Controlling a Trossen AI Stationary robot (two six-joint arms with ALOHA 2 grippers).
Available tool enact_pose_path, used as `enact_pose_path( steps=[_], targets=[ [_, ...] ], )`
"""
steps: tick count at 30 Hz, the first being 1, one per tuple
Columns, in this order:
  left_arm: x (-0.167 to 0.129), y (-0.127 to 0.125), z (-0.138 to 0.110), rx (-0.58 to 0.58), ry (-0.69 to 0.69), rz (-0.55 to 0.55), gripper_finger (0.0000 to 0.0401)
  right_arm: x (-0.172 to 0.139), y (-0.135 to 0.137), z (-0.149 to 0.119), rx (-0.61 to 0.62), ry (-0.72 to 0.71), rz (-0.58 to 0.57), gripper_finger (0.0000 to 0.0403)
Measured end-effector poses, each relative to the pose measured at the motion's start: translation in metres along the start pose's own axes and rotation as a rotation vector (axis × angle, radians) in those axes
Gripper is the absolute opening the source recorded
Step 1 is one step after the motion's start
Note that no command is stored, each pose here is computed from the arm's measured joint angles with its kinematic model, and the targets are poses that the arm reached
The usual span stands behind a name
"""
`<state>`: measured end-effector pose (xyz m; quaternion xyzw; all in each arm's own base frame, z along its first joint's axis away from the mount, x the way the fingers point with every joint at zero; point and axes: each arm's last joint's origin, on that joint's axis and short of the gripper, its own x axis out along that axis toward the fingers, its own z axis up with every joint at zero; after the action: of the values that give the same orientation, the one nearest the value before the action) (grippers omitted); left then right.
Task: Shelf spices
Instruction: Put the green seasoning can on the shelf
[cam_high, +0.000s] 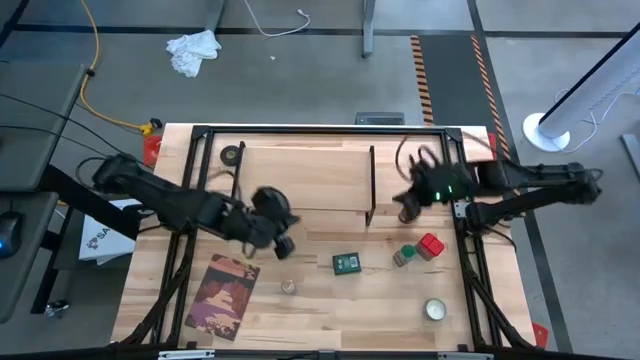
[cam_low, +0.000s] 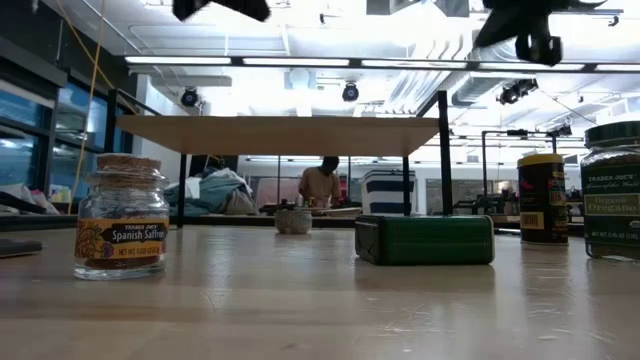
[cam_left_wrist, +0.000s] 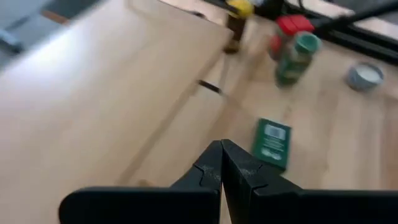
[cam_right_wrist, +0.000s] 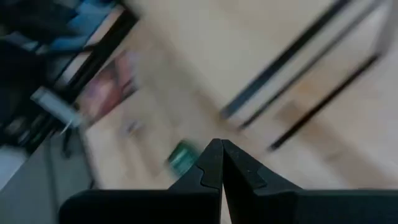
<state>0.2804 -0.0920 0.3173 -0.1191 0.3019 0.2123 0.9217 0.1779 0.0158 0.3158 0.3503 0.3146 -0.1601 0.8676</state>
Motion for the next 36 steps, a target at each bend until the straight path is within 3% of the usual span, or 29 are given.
enact_pose_path(
  steps=[3,8,14,18,27,32,36],
  targets=[
    [0.022,-0.016,-0.009,0.002,0.056,-0.054,0.0,0.013,0.026,-0.025,-0.06,0.078,0.045,0.0],
    [0.053,-0.036,-0.025,-0.049,0.129,-0.102,0.0,0.053,0.051,-0.074,-0.119,0.261,-0.045,0.0],
    [0.083,-0.052,-0.057,-0.039,0.253,-0.078,0.0,0.099,0.067,-0.114,-0.07,0.357,-0.107,0.0],
    [0.09,-0.058,-0.069,-0.001,0.293,-0.082,0.0,0.12,0.077,-0.116,-0.011,0.319,-0.036,0.0],
    [0.094,-0.057,-0.081,0.169,0.295,-0.119,0.0,0.142,0.072,-0.099,0.213,0.323,-0.105,0.0],
    [0.102,-0.054,-0.084,0.151,0.275,-0.156,0.0,0.145,0.069,-0.095,0.227,0.33,-0.116,0.0002],
    [0.104,-0.055,-0.085,0.115,0.268,-0.191,0.0,0.146,0.065,-0.091,0.197,0.324,-0.127,0.0028]
  ],
)
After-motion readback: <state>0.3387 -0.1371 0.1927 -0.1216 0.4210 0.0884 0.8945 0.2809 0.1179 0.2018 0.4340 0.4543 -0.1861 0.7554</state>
